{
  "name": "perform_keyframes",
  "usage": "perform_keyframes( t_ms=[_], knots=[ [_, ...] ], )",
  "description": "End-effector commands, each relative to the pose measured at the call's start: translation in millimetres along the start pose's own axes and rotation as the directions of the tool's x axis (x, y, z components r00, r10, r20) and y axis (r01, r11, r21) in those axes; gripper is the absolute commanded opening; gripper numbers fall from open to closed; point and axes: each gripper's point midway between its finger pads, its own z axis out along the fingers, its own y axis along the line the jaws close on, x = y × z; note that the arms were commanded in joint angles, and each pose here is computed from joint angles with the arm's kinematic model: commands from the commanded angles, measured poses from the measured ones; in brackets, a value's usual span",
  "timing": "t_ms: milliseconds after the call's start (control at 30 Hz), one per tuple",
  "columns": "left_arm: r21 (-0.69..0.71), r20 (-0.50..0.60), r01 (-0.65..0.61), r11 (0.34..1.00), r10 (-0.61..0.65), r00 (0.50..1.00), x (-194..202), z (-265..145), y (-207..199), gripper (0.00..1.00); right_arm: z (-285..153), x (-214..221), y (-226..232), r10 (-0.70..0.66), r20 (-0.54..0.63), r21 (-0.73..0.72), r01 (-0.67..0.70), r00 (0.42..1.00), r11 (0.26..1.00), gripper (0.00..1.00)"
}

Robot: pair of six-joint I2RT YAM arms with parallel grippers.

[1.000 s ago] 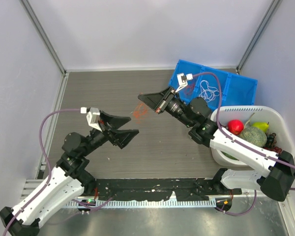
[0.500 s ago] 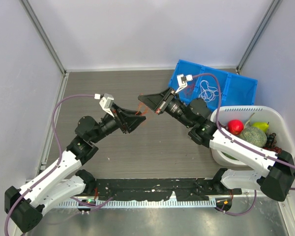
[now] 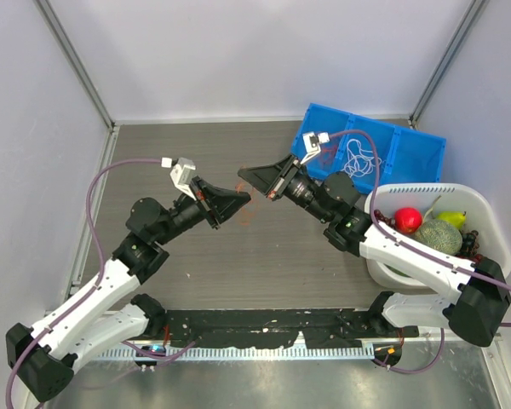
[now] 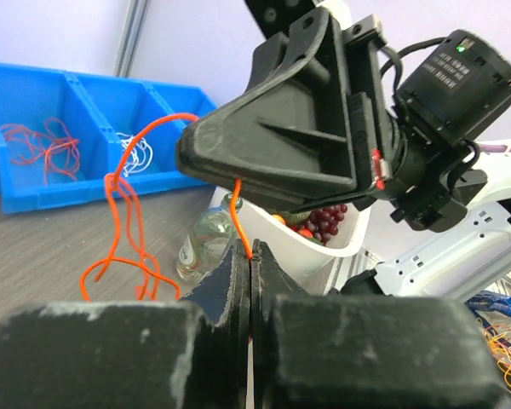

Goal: Untangle the cables

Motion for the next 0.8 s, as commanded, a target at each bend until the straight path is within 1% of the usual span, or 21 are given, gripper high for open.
perform_keyframes(
  t_ms=[0,33,67,100,133,167,200,233,300,367,400,433,467,500,533,567,600,633,667,700,767],
  knots=[
    [0.044,0.068,-0.056,0.997,0.052,0.996,-33.1,-1.2,-21.1,0.0,1.0,2.7,1.8,-0.077,-0.018,-0.009,0.077,0.997,0.997,0.18],
    [0.037,0.072,-0.045,0.998,0.043,0.996,-35.0,-2.9,-21.9,0.0,-1.1,6.5,-11.0,-0.145,-0.057,0.05,0.148,0.988,0.988,0.28],
    [0.016,0.075,-0.032,0.999,0.03,0.997,-36.7,-5.2,-20.4,0.0,-2.9,6.8,-18.7,-0.196,-0.077,0.085,0.202,0.978,0.976,0.44],
    [-0.016,0.075,-0.011,1.0,0.013,0.997,-38.4,-6.2,-16.3,0.0,-8.7,7.5,-35.4,-0.259,-0.119,0.16,0.276,0.958,0.948,0.47],
    [-0.05,0.065,0.011,0.999,-0.007,0.998,-37.9,-8.2,-12.7,0.0,-13.0,5.2,-42.6,-0.298,-0.13,0.193,0.319,0.946,0.928,0.53],
    [-0.09,0.062,0.031,0.995,-0.026,0.998,-39.9,-10.1,-8.7,0.0,-23.7,2.9,-54.1,-0.363,-0.153,0.232,0.391,0.919,0.891,0.54],
    [-0.136,0.03,0.056,0.989,-0.053,0.998,-34.4,-12.6,-2.6,0.0,-29.5,-0.8,-63.9,-0.395,-0.147,0.269,0.421,0.907,0.866,0.57],
    [-0.158,0.014,0.067,0.985,-0.066,0.998,-35.0,-13.9,-1.8,0.0,-41.8,-1.1,-69.2,-0.446,-0.155,0.268,0.472,0.882,0.84,0.59],
    [-0.191,-0.011,0.092,0.977,-0.096,0.995,-33.8,-16.4,-0.3,0.0,-60.8,2.8,-81.6,-0.49,-0.167,0.268,0.517,0.856,0.813,0.65],
    [-0.195,-0.024,0.114,0.974,-0.121,0.992,-33.3,-16.9,-2.4,0.0,-71.9,10.2,-86.2,-0.492,-0.171,0.246,0.521,0.854,0.817,0.65],
    [-0.196,-0.03,0.126,0.973,-0.134,0.99,-32.2,-17.0,-3.4,0.0,-77.7,24.5,-90.3,-0.477,-0.203,0.209,0.514,0.855,0.832,0.65],
    [-0.195,-0.03,0.134,0.972,-0.142,0.989,-32.7,-17.5,-4.6,0.0,-75.4,26.3,-84.6,-0.467,-0.18,0.175,0.495,0.866,0.851,0.65],
    [-0.191,-0.028,0.139,0.972,-0.147,0.989,-33.5,-17.7,-6.0,0.0,-78.6,43.3,-90.3,-0.443,-0.22,0.136,0.478,0.869,0.868,0.65],
    [-0.189,-0.024,0.141,0.972,-0.148,0.989,-34.8,-18.2,-6.6,0.0,-74.4,44.8,-81.0,-0.422,-0.194,0.092,0.445,0.885,0.891,0.65],
    [-0.19,-0.021,0.146,0.971,-0.152,0.988,-35.3,-18.4,-7.1,0.0,-77.9,62.8,-84.8,-0.383,-0.235,0.054,0.405,0.893,0.913,0.65],
    [-0.192,-0.016,0.15,0.97,-0.156,0.988,-36.3,-18.3,-6.9,0.0,-74.2,63.4,-73.7,-0.389,-0.199,-0.01,0.395,0.9,0.919,0.65],
    [-0.194,-0.015,0.154,0.969,-0.16,0.987,-36.2,-18.3,-6.7,0.0,-75.5,75.0,-76.4,-0.366,-0.216,-0.032,0.368,0.905,0.929,0.65],
    [-0.192,-0.013,0.158,0.969,-0.164,0.986,-37.1,-18.6,-7.9,0.0,-72.7,74.3,-69.3,-0.367,-0.187,-0.065,0.361,0.911,0.93,0.65],
    [-0.189,-0.011,0.161,0.969,-0.166,0.986,-37.7,-18.7,-8.8,0.0,-70.6,82.5,-75.4,-0.345,-0.204,-0.065,0.339,0.916,0.938,0.65],
    [-0.188,-0.01,0.164,0.968,-0.168,0.986,-38.3,-18.7,-9.3,0.0,-66.8,80.9,-71.7,-0.341,-0.187,-0.079,0.332,0.921,0.94,0.65],
    [-0.181,-0.011,0.165,0.97,-0.17,0.985,-39.2,-19.0,-11.2,0.0,-58.9,85.5,-73.8,-0.305,-0.188,-0.085,0.294,0.934,0.952,0.65]
  ],
)
